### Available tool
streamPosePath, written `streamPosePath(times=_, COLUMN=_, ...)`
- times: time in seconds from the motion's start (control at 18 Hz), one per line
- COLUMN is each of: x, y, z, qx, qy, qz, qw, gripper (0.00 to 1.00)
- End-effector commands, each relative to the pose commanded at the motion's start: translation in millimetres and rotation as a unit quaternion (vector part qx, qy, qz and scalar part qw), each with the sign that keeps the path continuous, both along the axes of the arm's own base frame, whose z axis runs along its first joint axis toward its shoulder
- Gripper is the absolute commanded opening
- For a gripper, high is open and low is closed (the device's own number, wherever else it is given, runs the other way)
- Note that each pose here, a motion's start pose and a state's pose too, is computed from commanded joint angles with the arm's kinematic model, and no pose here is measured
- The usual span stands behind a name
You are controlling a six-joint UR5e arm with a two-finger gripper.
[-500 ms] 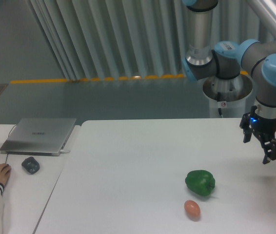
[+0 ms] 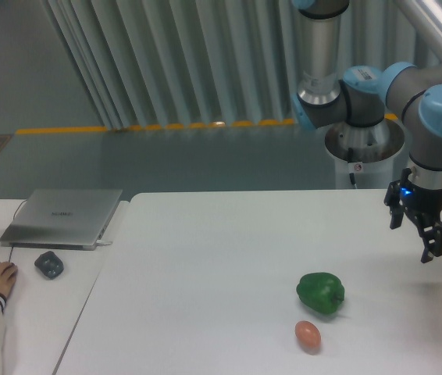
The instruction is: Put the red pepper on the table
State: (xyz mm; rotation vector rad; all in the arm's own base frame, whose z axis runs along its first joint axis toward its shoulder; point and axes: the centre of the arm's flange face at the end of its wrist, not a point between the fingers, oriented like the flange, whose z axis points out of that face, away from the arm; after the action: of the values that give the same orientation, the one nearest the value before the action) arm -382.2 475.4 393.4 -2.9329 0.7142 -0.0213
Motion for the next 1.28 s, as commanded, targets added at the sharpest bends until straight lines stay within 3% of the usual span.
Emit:
streamPosePath(times=0.28, x=-1, y=-3, z=-8, qx=0.001, qy=-0.001, qz=0.004, qw=1.0, gripper=1.0)
streamPosePath(times=0.72, x=-18, y=-6, z=1, qx=0.02, qy=0.053, qz=0.015, qw=0.9983, gripper=1.0)
streamPosePath(times=0.83, x=-27, y=-9, z=6, qx=0.002, qy=0.077, qz=0.018, qw=0.9969, gripper=1.0)
streamPosePath(times=0.89, x=-34, y=-12, z=6, qx=-0.026, qy=0.1, qz=0.001, qw=0.9946, gripper=1.0)
streamPosePath(times=1.06, x=-47, y=-13, z=-4, qx=-0.075, qy=0.124, qz=-0.051, qw=0.9882, gripper=1.0)
streamPosePath(times=1.28, x=-69, y=-22, z=-18, qx=-0.094, qy=0.131, qz=-0.039, qw=0.9862, gripper=1.0)
